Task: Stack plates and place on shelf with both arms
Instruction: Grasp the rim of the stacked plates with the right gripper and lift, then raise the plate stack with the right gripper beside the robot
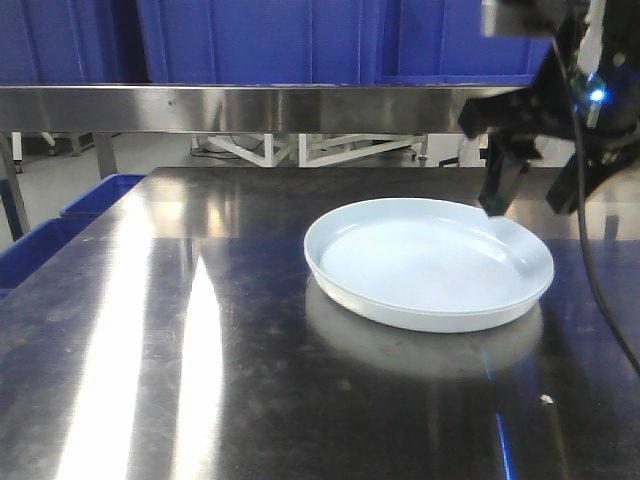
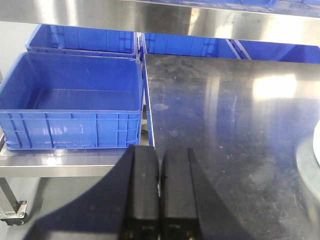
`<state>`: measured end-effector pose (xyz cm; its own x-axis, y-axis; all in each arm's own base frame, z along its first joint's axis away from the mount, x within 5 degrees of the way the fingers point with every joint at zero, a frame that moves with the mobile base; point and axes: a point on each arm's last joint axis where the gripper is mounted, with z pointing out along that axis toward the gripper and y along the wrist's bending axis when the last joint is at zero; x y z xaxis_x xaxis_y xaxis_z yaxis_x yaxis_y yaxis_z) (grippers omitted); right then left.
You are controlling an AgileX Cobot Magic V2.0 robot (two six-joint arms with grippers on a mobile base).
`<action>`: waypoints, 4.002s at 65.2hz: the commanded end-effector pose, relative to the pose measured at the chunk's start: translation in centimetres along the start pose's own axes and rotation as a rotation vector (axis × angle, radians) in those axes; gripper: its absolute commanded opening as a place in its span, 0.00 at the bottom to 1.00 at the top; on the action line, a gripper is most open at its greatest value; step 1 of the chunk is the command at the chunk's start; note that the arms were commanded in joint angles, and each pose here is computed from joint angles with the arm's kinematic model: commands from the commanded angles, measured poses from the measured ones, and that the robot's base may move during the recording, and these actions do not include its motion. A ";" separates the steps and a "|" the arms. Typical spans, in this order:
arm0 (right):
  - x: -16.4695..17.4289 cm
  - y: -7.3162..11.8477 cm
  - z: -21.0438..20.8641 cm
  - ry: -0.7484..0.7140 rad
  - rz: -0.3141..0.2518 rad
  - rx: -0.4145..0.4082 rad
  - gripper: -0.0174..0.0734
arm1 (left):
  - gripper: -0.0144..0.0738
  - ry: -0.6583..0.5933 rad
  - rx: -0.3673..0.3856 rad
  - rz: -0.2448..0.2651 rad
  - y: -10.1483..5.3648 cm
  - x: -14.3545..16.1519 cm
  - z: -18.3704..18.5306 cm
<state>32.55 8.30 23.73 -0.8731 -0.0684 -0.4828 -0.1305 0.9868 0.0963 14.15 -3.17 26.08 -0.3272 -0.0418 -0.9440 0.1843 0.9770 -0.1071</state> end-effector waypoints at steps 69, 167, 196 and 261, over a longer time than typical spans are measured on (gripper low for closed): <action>-1.0 0.0 1.7 -0.019 0.000 -0.001 0.41 | 0.26 -0.119 0.006 -0.007 -0.1 -1.8 -0.2; 13.2 -1.6 -15.0 -0.748 -0.008 -0.089 0.25 | 0.26 -0.119 0.006 -0.007 -0.1 -1.8 -0.2; 13.9 -1.8 -14.9 -0.789 -0.008 -0.093 0.25 | 0.26 -0.119 0.006 -0.007 -0.1 -1.8 -0.2; 14.0 -1.8 -14.8 -0.772 -0.008 -0.091 0.25 | 0.26 -0.119 0.006 -0.007 -0.1 -1.8 -0.2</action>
<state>13.32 3.44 27.70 -0.4240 0.0521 -0.9042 -0.1909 0.9708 0.1454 14.16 -3.17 26.10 -0.3249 -0.0423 -0.9448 0.1843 0.9770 -0.1071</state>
